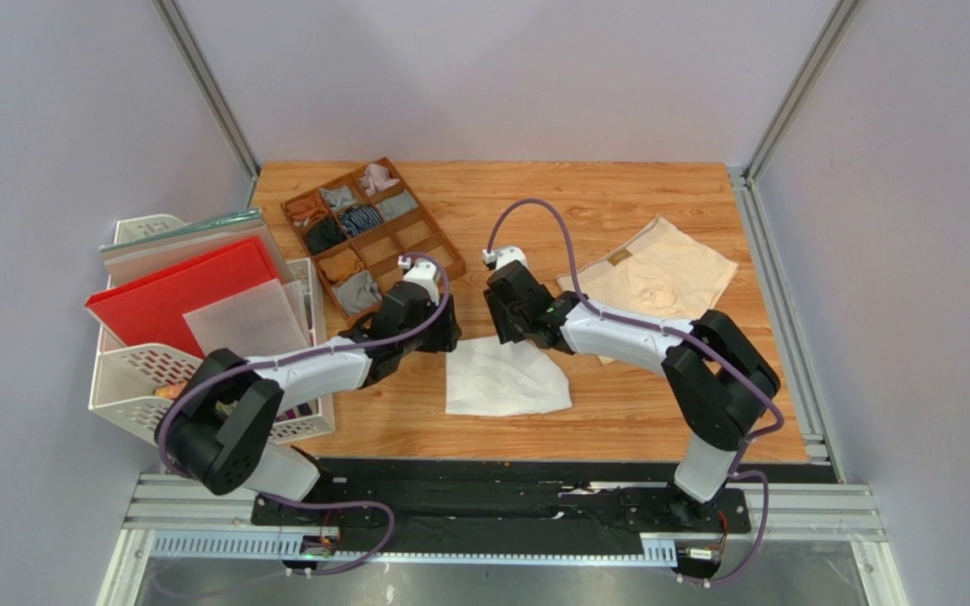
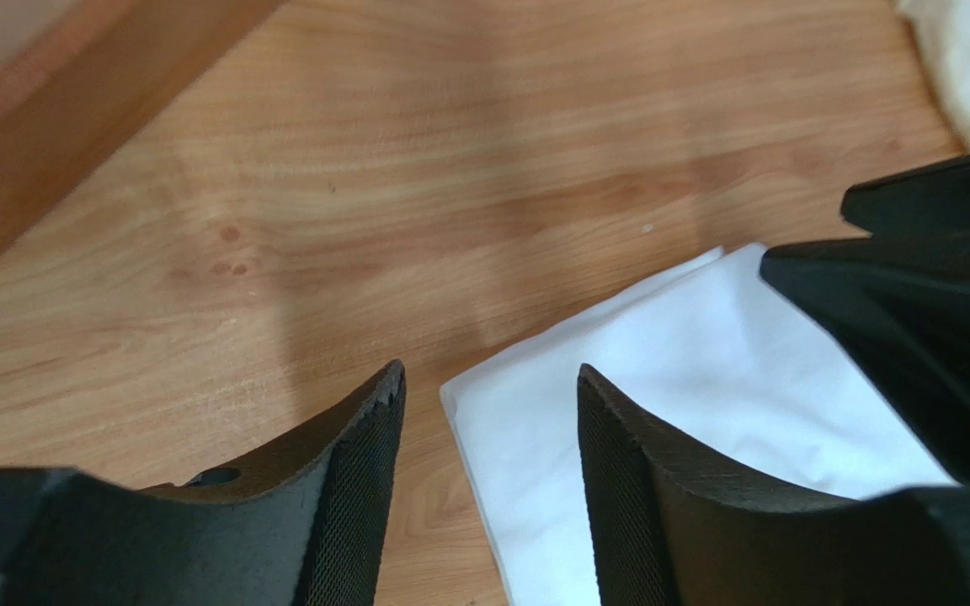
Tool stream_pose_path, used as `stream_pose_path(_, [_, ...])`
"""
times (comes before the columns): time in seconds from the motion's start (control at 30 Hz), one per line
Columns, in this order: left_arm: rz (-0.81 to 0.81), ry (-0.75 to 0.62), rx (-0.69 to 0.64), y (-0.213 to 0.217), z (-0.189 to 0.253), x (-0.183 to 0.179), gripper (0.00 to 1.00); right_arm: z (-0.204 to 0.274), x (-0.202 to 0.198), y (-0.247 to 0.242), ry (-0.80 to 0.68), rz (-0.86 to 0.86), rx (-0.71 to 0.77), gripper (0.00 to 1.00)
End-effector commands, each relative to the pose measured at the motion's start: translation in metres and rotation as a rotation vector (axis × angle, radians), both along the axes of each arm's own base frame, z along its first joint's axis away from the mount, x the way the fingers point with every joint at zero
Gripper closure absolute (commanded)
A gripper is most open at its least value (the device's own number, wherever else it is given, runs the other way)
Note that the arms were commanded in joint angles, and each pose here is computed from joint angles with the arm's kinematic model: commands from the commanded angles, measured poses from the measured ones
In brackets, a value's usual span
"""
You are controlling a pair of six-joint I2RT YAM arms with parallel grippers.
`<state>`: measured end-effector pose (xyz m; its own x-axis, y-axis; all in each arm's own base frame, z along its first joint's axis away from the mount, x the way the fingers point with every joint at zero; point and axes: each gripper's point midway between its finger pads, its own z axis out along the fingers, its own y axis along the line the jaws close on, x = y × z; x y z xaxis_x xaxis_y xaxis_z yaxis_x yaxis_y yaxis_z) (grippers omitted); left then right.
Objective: Roll the underwear
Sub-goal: Adjust the underwear at the center of the board.
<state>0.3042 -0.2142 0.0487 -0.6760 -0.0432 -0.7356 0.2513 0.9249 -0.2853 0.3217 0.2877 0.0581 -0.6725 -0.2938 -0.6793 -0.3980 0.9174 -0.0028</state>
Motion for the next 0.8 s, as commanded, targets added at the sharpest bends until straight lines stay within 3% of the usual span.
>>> stream_pose_path(0.0, [-0.012, -0.105, -0.043, -0.005, 0.053, 0.012, 0.41, 0.052, 0.004, -0.009, -0.085, -0.024, 0.024, 0.57])
stream_pose_path(0.2, [-0.022, -0.098, -0.043, 0.002, 0.056, -0.002, 0.40, 0.067, -0.031, -0.031, -0.042, -0.076, 0.115, 0.62])
stream_pose_path(0.4, [-0.037, -0.036, -0.062, 0.000, 0.031, -0.013, 0.38, 0.042, -0.080, -0.031, 0.097, -0.062, 0.258, 0.65])
stream_pose_path(0.5, [-0.052, -0.013, -0.071, -0.005, 0.026, -0.014, 0.31, 0.031, -0.095, -0.034, 0.134, -0.067, 0.273, 0.66])
stream_pose_path(0.77, [-0.088, -0.001, -0.082, -0.013, 0.025, -0.010, 0.28, 0.001, -0.113, -0.040, 0.207, -0.092, 0.262, 0.71])
